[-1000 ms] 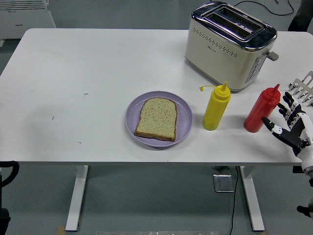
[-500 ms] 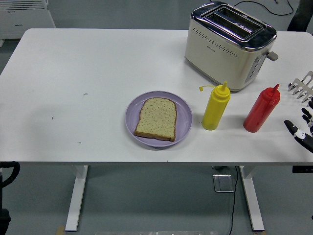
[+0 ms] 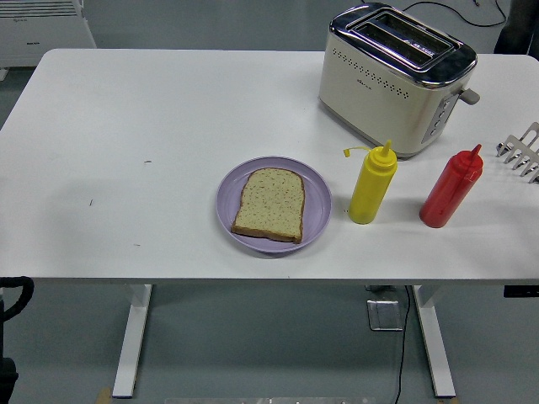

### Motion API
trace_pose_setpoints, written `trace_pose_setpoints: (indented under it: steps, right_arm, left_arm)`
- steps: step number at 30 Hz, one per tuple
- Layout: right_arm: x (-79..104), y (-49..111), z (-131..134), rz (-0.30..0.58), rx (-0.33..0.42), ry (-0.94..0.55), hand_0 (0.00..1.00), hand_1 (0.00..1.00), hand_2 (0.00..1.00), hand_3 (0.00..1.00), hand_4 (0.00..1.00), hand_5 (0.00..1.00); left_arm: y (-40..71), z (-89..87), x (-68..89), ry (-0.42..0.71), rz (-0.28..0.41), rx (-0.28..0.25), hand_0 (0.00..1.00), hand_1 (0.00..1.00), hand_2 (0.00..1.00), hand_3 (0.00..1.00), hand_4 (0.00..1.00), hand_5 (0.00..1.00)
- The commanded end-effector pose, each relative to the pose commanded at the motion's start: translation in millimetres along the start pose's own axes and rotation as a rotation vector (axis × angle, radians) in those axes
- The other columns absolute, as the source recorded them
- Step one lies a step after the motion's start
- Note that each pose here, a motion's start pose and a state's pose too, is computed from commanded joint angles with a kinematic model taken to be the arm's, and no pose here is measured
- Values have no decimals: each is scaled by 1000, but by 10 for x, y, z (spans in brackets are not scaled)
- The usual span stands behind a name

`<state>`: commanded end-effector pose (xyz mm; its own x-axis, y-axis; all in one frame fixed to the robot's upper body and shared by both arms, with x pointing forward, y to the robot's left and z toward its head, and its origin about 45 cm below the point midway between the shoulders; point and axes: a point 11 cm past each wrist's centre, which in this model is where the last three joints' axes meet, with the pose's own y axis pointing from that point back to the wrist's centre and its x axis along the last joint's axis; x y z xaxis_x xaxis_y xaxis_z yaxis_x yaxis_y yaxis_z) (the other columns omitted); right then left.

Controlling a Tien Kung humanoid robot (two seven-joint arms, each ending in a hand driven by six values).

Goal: Pick up the cup,pour liquid into bread,place the cup on the desk

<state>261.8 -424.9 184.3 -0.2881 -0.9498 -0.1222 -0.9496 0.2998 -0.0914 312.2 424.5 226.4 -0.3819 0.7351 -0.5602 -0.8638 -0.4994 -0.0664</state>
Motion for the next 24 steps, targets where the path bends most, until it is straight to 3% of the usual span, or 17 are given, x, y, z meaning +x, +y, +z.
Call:
trace_pose_setpoints:
  steps: [5,6,10,11,12,24]
  right_arm:
    - [70,-28,2,41,-18,-186,876,816,857,909,842,294]
    - [79,-32,5,51,-21,-223,838,784,804,836,762,392]
    - [109,-79,-10,95,-30,-396,838,784,804,836,762,392]
    - [124,-91,-11,111,-32,-428,794,738,739,758,676,515]
    - [139,-102,-10,128,-34,-459,794,738,739,758,676,515]
    - [151,-290,-90,164,-14,-508,770,722,722,734,621,562]
  left_arm:
    - [0,-4,3,-1,0,1,749,754,760,651,595,998]
    - [0,-5,1,0,0,1,749,754,761,651,595,998]
    - [0,-10,-8,1,-2,2,749,754,761,651,595,998]
    - [-1,-9,-7,1,-2,2,749,754,761,651,595,998]
    - [-1,-8,-6,1,-1,1,749,754,761,651,595,998]
    - [2,-11,2,3,2,1,749,754,761,651,595,998]
